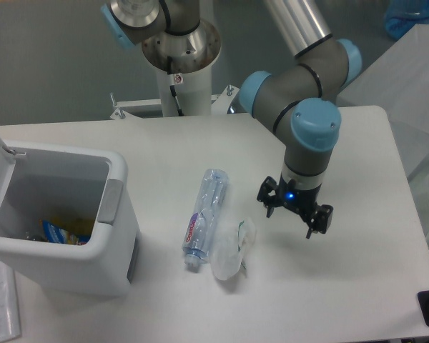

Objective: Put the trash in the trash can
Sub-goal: 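Move the gripper over the crumpled white wrapper beside the bottle, then lower the gripper and close it on the white wrapper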

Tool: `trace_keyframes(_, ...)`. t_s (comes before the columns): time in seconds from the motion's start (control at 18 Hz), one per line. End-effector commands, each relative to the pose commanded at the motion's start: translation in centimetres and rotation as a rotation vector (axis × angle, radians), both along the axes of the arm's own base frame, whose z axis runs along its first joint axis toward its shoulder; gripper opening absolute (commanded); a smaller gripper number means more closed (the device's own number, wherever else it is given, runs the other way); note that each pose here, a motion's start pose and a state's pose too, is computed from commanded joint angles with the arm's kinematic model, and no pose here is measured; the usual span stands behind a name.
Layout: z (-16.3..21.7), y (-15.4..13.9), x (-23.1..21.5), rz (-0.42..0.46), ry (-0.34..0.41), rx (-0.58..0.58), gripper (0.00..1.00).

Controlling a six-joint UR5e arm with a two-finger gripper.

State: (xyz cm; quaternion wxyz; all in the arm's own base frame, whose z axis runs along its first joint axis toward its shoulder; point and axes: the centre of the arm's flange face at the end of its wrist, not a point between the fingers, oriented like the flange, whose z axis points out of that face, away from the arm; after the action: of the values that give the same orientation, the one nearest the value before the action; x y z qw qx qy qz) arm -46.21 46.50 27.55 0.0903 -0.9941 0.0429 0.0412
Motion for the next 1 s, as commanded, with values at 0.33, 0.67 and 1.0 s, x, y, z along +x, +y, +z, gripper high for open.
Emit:
trace_keyframes(0.33,-3.7,3.5,3.0,0.057,-0.065,-0.031,1.00)
trace_keyframes(0.67,-5.4,4.5,4.6,0.027,-0.088,-0.053,0.99)
trace_keyframes(1.0,-6.3,4.7,4.6,0.024,-0.102,-0.059,0.00)
